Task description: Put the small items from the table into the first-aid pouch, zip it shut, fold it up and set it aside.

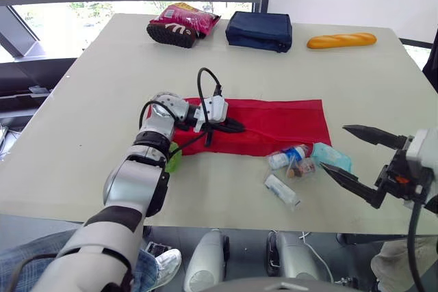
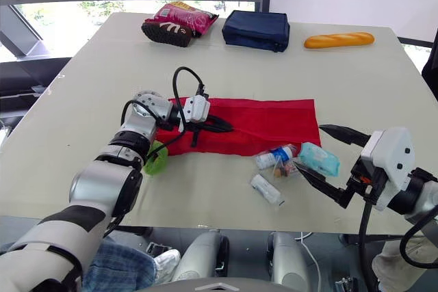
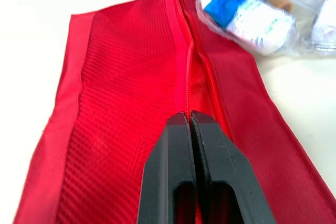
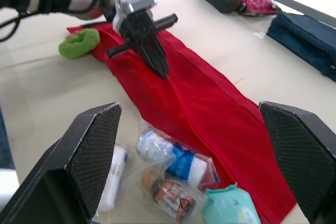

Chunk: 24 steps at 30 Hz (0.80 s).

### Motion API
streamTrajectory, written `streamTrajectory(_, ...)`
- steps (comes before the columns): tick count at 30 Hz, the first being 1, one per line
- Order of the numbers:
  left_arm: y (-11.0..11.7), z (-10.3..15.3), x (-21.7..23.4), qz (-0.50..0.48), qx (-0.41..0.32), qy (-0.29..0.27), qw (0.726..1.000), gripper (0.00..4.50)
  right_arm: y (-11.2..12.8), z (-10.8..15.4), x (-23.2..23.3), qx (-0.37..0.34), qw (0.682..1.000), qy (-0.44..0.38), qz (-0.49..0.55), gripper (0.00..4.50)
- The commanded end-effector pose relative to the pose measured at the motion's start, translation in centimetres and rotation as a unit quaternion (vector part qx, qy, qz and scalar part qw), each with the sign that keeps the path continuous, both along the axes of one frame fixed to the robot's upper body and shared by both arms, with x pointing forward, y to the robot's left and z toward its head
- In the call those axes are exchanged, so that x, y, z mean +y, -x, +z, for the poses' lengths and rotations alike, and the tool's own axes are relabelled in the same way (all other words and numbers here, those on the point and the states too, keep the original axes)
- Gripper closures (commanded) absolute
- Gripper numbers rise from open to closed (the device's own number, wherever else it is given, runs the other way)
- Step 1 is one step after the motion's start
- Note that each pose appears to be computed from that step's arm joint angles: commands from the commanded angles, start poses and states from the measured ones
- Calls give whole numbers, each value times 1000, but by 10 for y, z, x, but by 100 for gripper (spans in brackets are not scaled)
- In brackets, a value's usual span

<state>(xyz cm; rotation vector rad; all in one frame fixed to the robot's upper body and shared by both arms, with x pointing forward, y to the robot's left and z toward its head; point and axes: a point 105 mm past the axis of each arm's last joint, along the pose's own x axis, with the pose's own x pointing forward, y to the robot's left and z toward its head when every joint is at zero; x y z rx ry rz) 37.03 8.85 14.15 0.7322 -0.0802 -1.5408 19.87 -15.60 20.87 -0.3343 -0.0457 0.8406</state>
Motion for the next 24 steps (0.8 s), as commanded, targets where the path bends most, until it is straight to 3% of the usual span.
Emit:
streamTrajectory(1, -4, 17, -7, -4, -36, 19, 999, 448, 5, -2, 7, -5, 1000, 10, -1, 0)
streamTrajectory(13, -4, 14, -8, 3, -19, 24, 1000, 448, 17, -59, 29, 94, 994, 48, 29, 0)
streamTrajectory(24, -6, 16, -3, 19, 71, 32, 997, 448, -1, -90, 45, 129, 987, 84, 51, 0)
